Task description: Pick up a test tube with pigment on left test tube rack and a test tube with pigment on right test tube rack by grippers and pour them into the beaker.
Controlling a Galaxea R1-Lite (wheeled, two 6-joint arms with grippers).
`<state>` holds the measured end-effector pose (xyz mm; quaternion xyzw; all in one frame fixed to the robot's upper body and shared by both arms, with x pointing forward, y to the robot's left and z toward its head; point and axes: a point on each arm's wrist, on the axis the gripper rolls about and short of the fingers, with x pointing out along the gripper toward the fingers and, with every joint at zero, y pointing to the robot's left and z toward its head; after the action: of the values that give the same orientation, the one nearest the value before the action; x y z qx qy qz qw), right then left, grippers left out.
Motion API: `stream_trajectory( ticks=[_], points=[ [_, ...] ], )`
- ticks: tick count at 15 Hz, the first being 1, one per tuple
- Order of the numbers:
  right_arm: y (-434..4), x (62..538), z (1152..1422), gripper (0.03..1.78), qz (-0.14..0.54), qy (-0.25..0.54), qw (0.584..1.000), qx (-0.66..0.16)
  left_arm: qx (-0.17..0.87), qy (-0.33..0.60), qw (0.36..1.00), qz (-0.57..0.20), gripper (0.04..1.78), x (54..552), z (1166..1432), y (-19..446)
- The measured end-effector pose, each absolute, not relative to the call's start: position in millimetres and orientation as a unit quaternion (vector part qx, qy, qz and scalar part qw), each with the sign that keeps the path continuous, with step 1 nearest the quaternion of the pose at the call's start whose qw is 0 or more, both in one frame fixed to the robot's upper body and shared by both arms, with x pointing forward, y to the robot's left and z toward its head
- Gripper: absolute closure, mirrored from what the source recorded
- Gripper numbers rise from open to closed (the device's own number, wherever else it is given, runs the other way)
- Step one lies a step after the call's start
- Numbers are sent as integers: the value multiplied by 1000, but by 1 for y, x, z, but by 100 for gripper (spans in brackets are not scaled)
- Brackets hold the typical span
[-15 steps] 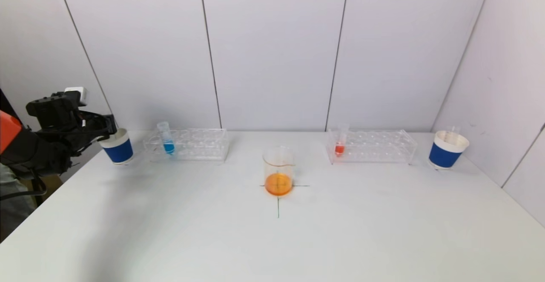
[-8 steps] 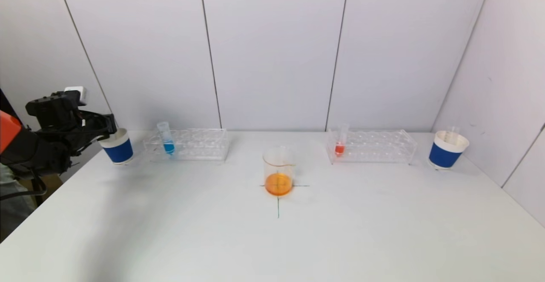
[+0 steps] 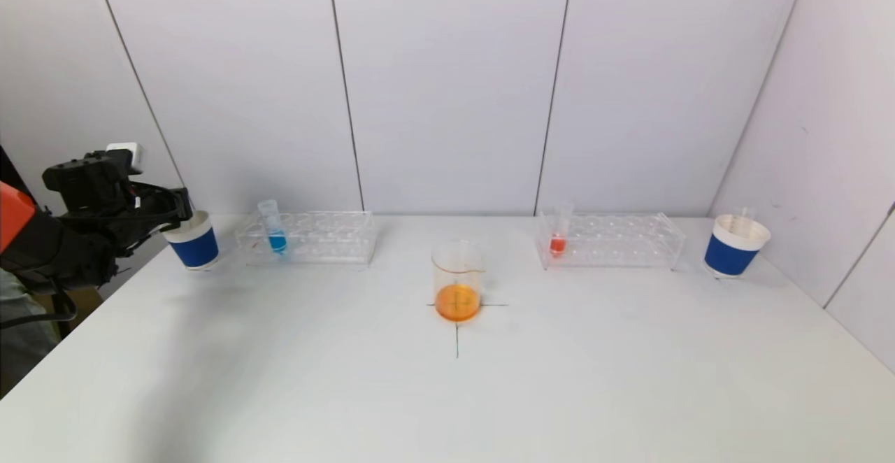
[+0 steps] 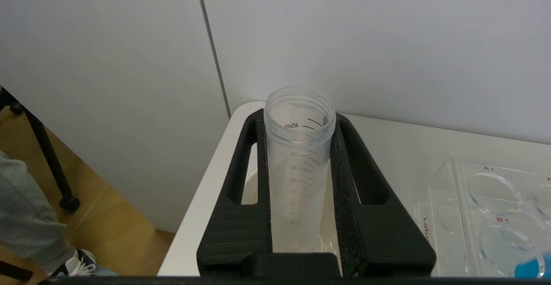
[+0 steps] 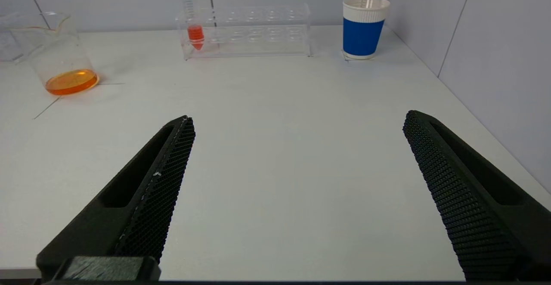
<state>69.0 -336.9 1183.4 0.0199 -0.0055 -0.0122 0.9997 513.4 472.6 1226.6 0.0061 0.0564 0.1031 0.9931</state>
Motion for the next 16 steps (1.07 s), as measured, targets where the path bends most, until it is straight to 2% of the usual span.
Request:
stream_trajectory(
  ticks=[3, 5, 10, 12, 14, 16],
  points=[
    [-337, 69, 1183, 5, -12, -5, 1000, 20, 8, 50, 993, 103, 132, 514, 1228, 473],
    [-337, 69, 1183, 5, -12, -5, 1000, 20, 8, 52, 993, 103, 114, 513, 1227, 473],
    [-337, 69, 1183, 5, -12, -6, 1000, 20, 7, 53, 994, 98, 37, 513, 1226, 472],
    [-337, 69, 1183, 5, -12, -6, 1000, 20, 7, 54, 994, 97, 17, 513, 1226, 472],
    [-337, 69, 1183, 5, -12, -5, 1000, 20, 7, 53, 994, 97, 7, 513, 1226, 472],
    [-337, 69, 1183, 5, -12, -6, 1000, 20, 7, 53, 994, 97, 6, 513, 1226, 472]
  ],
)
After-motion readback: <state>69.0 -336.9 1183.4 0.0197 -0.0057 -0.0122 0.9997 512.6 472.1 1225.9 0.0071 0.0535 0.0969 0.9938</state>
